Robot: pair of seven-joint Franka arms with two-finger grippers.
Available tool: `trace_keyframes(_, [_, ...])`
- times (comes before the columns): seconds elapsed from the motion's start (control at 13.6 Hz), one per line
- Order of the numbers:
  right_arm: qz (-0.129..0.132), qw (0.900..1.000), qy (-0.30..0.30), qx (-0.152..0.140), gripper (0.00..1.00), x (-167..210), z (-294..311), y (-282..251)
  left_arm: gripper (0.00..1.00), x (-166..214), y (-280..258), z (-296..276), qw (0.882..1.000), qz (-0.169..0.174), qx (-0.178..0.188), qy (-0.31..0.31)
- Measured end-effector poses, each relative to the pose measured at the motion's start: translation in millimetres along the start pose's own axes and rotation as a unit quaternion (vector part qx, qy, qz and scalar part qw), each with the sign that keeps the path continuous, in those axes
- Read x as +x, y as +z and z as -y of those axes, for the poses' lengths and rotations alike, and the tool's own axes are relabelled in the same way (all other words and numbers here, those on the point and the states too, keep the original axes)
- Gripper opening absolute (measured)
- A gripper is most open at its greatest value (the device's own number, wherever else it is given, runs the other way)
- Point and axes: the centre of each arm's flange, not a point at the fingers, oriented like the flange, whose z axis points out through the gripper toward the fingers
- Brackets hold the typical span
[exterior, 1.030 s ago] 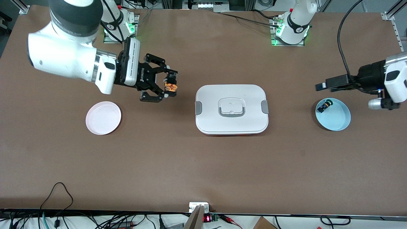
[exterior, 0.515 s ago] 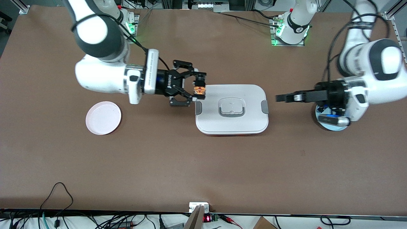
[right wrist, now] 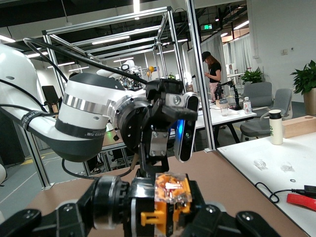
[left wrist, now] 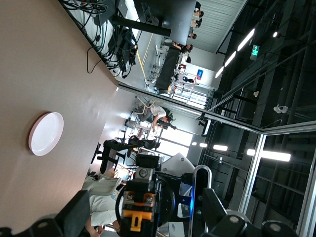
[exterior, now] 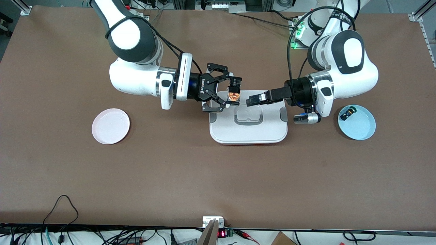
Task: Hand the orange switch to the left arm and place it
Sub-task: 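Grasp the switch with the left gripper from the right gripper, then open the right gripper and withdraw while the left gripper pulls the switch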
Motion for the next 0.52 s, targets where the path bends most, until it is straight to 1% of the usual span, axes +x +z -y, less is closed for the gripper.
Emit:
trace_keyframes(0.15, [-0.007, 1.0, 0.006, -0.003, 0.72, 1.3, -0.9, -0.8, 0.99, -5.1, 8.8, 3.7, 1.0, -0.005, 0.005, -0.001])
trace_keyframes(0.22, [-0.009, 1.0, 0.007, -0.003, 0.72, 1.4, -1.0, -0.8, 0.96, -11.4, 17.5, 5.1, 1.0, -0.008, 0.004, -0.005])
trace_keyframes(0.37, [-0.01, 1.0, 0.008, -0.003, 0.72, 1.3, -0.9, -0.6, 0.94, -24.3, 33.5, 7.2, 1.0, -0.008, 0.001, -0.011])
trace_keyframes(0.44, [-0.01, 1.0, 0.008, -0.003, 0.72, 1.3, -1.0, -0.7, 0.87, -27.3, 37.0, 7.7, 1.0, -0.007, 0.001, -0.012])
trace_keyframes(0.52, [-0.01, 1.0, 0.008, -0.003, 0.72, 1.3, -0.9, -0.6, 0.76, -28.2, 38.1, 7.9, 1.0, -0.007, 0.001, -0.012])
